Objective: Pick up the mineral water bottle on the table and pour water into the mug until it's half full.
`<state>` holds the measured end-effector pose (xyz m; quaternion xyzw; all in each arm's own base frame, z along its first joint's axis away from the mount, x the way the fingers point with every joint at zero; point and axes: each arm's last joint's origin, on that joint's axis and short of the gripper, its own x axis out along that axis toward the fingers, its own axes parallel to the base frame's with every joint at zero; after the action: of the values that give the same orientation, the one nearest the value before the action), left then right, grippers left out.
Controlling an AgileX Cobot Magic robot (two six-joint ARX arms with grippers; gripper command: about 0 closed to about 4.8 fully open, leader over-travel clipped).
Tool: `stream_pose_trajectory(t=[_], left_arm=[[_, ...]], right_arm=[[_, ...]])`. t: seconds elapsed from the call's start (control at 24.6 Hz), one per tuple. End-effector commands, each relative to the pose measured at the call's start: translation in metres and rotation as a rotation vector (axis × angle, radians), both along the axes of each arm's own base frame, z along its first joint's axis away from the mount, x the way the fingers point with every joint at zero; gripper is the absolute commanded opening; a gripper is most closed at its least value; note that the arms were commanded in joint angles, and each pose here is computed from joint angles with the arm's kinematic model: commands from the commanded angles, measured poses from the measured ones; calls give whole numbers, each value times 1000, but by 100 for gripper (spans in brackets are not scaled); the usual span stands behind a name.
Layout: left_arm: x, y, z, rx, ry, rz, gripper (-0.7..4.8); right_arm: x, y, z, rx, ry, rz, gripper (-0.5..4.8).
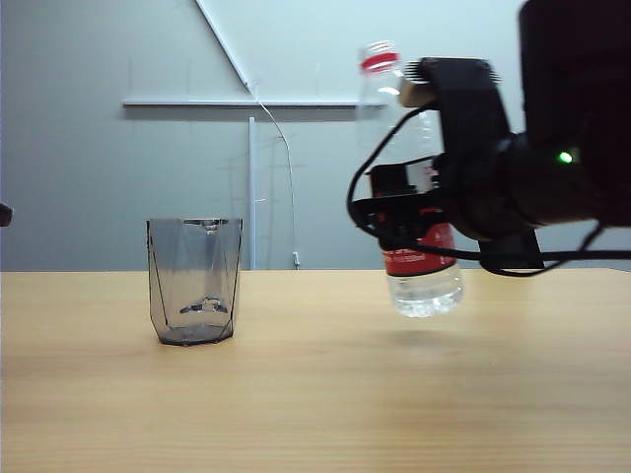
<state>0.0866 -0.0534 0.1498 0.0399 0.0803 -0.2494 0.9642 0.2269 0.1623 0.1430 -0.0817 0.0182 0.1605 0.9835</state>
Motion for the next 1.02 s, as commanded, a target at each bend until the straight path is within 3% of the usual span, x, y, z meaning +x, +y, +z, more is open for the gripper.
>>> stream_pose_trajectory(t=[0.04,0.41,0.53,1.02], left_arm=[[0,0,2,-11,-11,0,-2],[5,11,3,-16,-22,115,-2],[5,14,6,-34,-56,147,-2],[3,16,9,-52,-89,153,-2]], right_arm=[[6,13,14,-69,-52,35,325],[27,42,34,-295,-19,100,324],[32,48,38,-428,-21,123,324],[39,53,48,-732,-112,153,323]])
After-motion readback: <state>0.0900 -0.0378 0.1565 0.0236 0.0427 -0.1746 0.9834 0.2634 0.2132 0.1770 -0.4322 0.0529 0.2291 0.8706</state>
